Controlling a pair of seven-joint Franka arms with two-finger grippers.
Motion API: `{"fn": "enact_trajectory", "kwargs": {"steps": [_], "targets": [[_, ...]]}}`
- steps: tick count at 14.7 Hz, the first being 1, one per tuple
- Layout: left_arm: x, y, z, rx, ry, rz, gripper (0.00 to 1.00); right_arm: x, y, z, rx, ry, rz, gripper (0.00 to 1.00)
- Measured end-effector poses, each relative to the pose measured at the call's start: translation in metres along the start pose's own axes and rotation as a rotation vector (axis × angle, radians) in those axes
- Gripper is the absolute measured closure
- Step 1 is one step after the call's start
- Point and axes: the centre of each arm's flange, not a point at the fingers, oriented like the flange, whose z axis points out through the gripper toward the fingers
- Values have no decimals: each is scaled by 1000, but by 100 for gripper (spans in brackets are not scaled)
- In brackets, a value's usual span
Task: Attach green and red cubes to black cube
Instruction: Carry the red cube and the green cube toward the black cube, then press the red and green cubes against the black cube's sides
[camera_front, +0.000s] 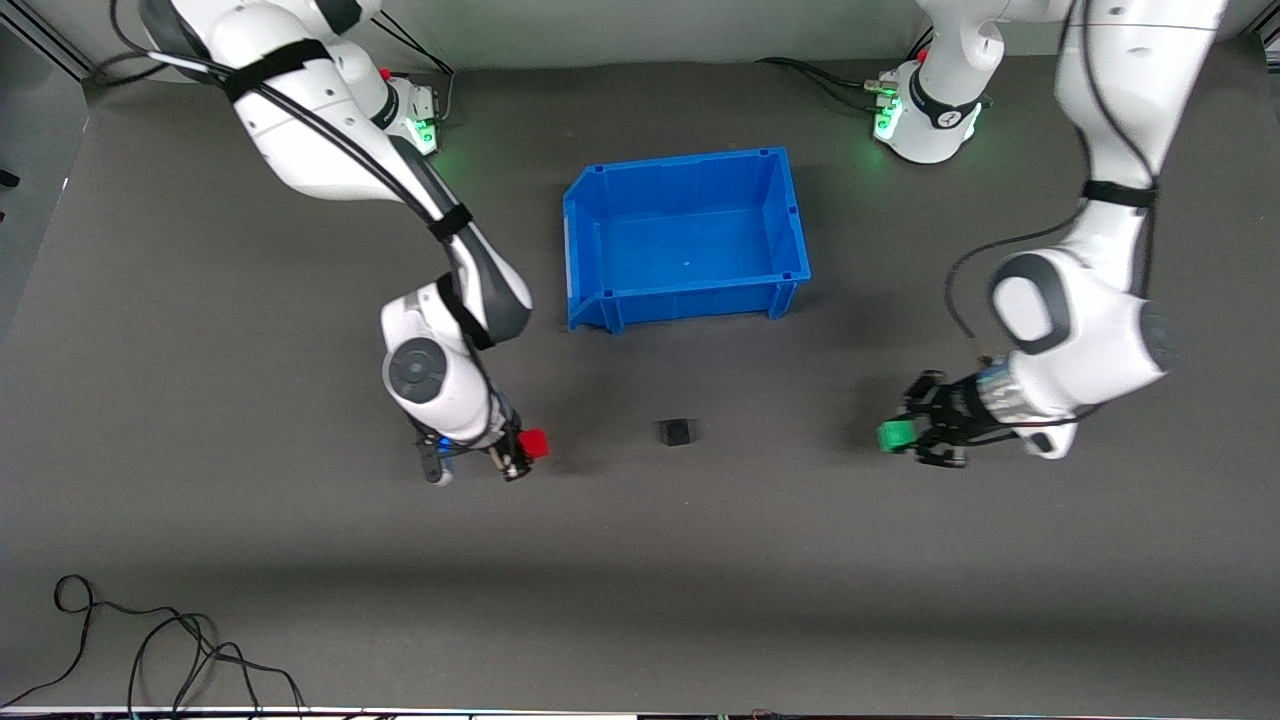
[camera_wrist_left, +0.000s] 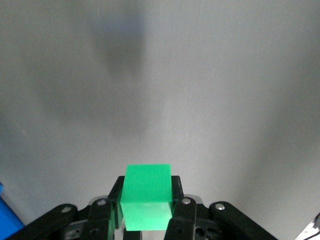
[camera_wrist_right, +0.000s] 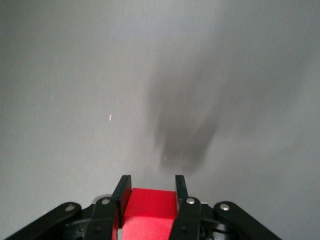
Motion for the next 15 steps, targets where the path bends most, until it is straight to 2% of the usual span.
{"fn": "enact_trajectory", "kwargs": {"steps": [4, 7, 10, 15], "targets": [[-79, -29, 62, -35, 37, 35, 63, -65, 2, 19, -16, -4, 85, 60], [-117, -54, 99, -43, 53, 53, 63, -102, 4, 21, -3, -12, 170, 60], [-141, -70, 122, -41, 57, 50, 63, -123, 2, 25, 6, -19, 233, 60], [-172, -68, 153, -41, 41, 14, 63, -130, -9, 49, 14, -24, 299, 60]]}}
